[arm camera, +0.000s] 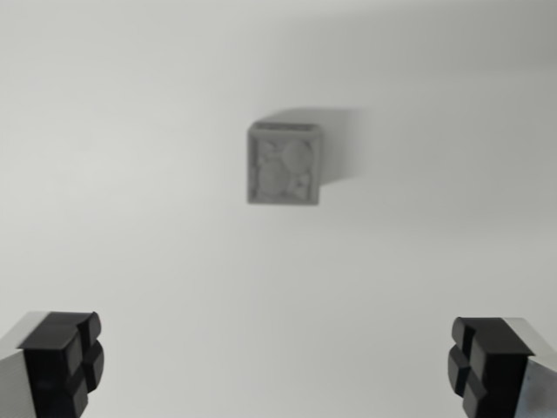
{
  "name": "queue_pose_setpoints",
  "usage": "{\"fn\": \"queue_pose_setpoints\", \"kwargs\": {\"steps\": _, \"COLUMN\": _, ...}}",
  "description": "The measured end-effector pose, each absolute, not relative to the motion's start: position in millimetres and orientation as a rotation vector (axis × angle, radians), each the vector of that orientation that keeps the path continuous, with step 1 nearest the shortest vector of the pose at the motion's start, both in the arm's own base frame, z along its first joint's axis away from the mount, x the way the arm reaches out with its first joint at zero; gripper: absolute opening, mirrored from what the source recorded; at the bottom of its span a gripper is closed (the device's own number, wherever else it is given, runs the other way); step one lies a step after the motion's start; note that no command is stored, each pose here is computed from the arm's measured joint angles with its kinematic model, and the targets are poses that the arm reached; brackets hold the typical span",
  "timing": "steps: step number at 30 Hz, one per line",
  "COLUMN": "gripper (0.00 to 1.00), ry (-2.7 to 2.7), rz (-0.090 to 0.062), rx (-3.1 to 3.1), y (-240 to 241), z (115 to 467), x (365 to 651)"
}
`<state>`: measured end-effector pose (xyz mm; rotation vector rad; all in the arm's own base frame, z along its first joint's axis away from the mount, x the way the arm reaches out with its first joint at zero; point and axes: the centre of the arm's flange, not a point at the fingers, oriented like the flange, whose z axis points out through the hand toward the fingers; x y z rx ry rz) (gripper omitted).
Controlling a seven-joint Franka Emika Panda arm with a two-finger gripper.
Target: Destack cube
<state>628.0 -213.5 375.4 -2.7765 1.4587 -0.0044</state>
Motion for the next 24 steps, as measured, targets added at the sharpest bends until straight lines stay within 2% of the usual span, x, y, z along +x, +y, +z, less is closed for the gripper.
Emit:
{"fn": "queue_pose_setpoints", "kwargs": {"steps": 14, "gripper": 1.0, "ry": 1.458, "rz": -0.004, "rx": -2.777, "y": -213, "z": 407, "x": 628}}
{"fn": "queue_pose_setpoints", "kwargs": {"steps": 24, "gripper": 1.0, "ry": 1.458, "rz": -0.003, "rx": -2.777, "y": -214, "z": 413, "x": 628}}
